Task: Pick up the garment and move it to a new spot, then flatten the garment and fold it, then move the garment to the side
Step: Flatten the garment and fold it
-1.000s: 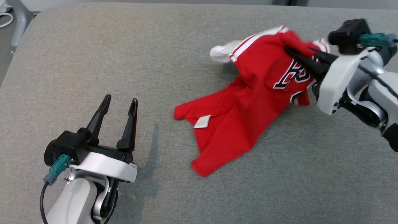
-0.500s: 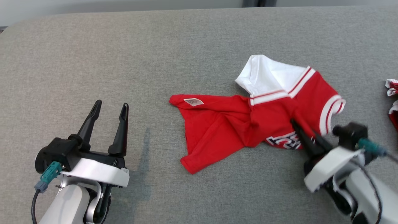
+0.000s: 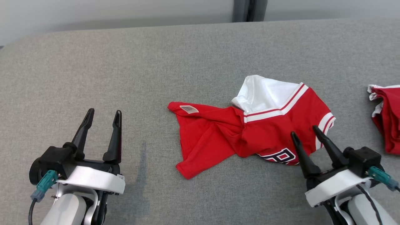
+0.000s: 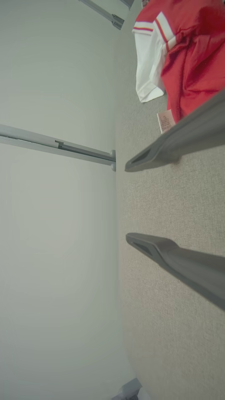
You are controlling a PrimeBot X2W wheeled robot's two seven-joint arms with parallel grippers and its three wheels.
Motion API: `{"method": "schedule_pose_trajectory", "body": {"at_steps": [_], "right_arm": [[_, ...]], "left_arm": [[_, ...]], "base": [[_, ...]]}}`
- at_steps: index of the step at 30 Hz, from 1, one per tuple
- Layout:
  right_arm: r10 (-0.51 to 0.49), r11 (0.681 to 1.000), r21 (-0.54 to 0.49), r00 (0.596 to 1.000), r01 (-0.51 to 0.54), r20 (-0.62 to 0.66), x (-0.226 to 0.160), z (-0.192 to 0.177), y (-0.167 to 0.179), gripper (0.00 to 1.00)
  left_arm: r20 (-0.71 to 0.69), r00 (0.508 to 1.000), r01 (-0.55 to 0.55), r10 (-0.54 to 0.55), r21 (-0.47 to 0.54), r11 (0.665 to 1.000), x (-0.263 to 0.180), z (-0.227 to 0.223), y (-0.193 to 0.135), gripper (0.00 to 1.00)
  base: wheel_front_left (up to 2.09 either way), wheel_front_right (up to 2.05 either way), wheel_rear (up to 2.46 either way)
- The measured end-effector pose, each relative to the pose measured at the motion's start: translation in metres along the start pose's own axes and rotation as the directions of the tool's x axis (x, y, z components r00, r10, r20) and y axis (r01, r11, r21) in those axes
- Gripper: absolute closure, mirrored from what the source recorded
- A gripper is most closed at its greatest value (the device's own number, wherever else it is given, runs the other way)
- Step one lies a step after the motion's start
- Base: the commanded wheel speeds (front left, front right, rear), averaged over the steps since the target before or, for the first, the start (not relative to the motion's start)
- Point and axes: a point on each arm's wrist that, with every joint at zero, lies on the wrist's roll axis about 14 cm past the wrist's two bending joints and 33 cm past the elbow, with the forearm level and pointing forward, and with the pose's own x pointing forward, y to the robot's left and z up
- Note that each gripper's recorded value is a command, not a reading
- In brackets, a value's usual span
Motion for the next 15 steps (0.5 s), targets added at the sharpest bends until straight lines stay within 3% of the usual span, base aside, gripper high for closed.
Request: {"method": "schedule_pose_trajectory", "body": {"at_steps": [9, 15], "right_arm": [[-0.071, 0.989, -0.111, 0.977, 0.094, 0.199, -0.019, 0.077, -0.022, 0.0], [-0.073, 0.981, -0.158, 0.965, 0.116, 0.251, -0.03, 0.107, -0.02, 0.0]], "left_arm": [[0.039, 0.999, -0.02, 0.02, 0.003, 1.0, -0.017, 0.017, -0.002, 0.0], [0.048, 0.999, -0.012, 0.012, 0.006, 1.0, -0.027, 0.024, -0.007, 0.0]], "base": [[0.0, 0.0, 0.0], [0.0, 0.0, 0.0]]}}
